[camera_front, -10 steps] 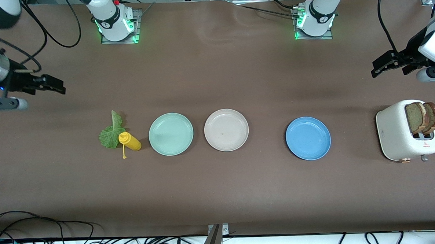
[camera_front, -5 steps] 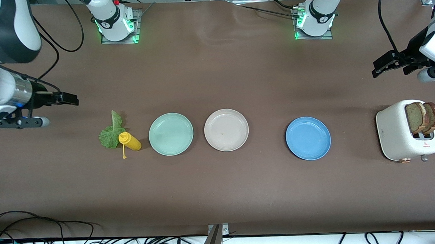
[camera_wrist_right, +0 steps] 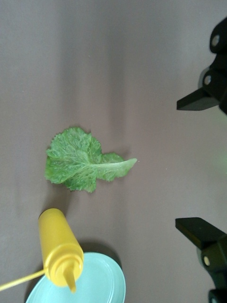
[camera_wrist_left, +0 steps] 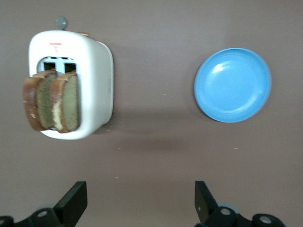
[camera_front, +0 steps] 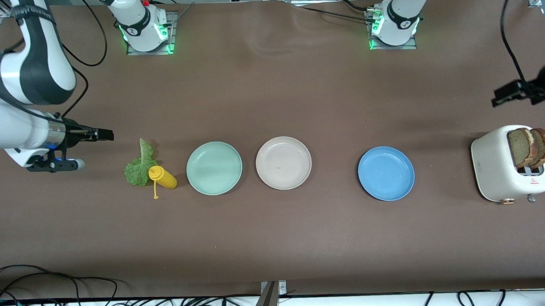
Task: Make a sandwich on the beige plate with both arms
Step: 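Reach the right gripper to the lettuce while the left gripper reaches the toaster, then grasp the lettuce with the right gripper while the left gripper grasps bread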
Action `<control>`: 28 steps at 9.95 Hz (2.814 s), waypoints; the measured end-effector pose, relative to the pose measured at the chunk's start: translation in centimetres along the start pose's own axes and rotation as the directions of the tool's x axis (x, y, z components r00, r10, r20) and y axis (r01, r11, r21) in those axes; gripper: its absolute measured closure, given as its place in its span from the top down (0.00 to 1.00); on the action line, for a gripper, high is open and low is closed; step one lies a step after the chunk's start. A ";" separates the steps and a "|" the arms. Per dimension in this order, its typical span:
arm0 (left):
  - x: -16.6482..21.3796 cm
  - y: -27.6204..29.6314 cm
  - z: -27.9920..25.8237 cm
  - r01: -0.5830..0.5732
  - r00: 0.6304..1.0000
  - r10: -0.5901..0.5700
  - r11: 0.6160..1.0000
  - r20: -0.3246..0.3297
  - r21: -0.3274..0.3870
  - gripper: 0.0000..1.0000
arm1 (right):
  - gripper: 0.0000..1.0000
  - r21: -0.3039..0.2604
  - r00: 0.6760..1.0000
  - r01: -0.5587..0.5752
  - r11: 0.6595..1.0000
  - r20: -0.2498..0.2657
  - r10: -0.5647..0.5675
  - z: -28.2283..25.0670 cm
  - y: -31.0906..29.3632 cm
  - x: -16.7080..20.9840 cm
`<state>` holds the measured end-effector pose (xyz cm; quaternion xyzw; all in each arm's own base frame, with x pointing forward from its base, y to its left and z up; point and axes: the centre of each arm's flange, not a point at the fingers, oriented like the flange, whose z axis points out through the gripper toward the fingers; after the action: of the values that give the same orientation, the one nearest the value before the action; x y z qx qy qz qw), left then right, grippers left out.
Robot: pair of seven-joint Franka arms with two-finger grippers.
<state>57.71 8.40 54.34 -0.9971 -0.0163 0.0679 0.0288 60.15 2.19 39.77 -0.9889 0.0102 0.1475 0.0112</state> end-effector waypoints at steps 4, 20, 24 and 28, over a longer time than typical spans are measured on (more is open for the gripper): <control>3.4 -5.5 7.9 -0.074 0.997 0.074 0.997 0.002 0.008 1.00 | 1.00 0.009 0.997 -0.003 1.000 0.079 0.002 6.7 0.2 3.0; 5.7 -12.0 16.9 -0.145 0.989 0.145 0.989 -0.018 0.017 0.61 | 0.96 0.034 0.986 0.010 0.999 0.167 -0.016 20.5 -1.1 7.2; 5.6 -12.4 16.7 -0.141 0.990 0.141 0.990 -0.020 0.022 0.14 | 0.56 0.083 0.986 -0.024 0.996 0.168 0.010 20.8 -1.1 7.5; 4.8 -12.6 13.7 -0.139 0.990 0.140 0.989 -0.021 0.047 0.14 | 0.04 0.125 0.986 -0.064 0.990 0.161 0.043 19.6 0.2 8.0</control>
<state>60.24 21.93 40.93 -0.9957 0.0552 0.0583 0.0466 62.11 2.31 18.68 -0.9707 0.0455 0.2246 0.0722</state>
